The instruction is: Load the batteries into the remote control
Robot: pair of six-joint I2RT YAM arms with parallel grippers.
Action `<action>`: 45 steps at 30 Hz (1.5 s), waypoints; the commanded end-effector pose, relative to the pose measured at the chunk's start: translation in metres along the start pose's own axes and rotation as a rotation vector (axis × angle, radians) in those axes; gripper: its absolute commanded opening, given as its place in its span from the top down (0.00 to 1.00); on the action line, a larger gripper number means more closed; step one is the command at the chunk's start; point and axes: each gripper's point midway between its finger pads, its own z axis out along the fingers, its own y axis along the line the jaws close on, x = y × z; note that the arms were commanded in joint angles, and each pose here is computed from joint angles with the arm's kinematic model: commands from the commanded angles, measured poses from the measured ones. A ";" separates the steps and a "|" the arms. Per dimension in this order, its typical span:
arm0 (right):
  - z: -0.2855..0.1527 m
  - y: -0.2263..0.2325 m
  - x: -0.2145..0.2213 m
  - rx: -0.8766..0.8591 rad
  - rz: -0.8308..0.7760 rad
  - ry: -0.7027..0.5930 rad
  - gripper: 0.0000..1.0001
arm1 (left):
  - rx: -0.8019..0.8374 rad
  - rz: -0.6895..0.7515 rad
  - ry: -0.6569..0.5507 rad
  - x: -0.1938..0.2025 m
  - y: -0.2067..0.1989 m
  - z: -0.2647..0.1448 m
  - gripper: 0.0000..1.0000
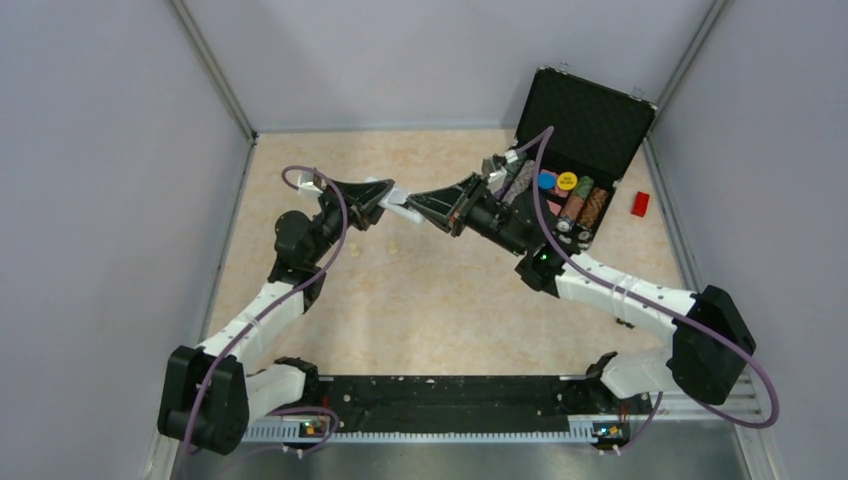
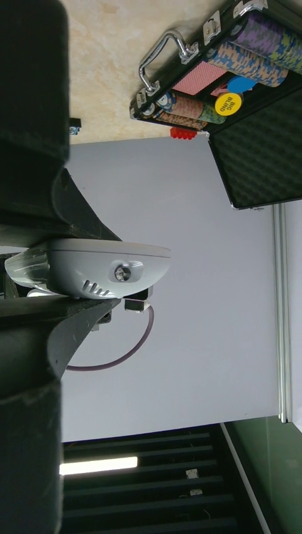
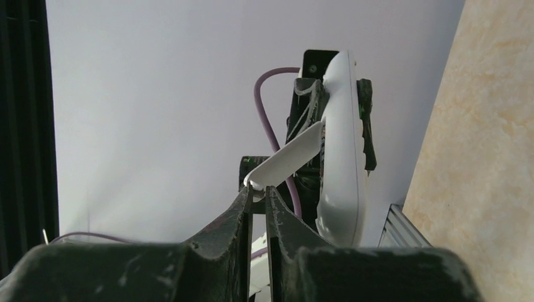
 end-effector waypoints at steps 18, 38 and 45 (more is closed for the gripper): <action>-0.023 -0.021 -0.005 0.114 -0.018 -0.016 0.83 | 0.069 0.054 0.016 0.006 -0.029 -0.001 1.00; -0.049 -0.058 -0.025 0.308 -0.105 -0.022 0.73 | -0.225 0.098 -0.039 -0.012 0.053 0.001 1.00; -0.072 -0.107 -0.036 0.551 -0.474 0.114 0.64 | -0.429 0.337 -0.137 -0.044 0.103 -0.028 1.00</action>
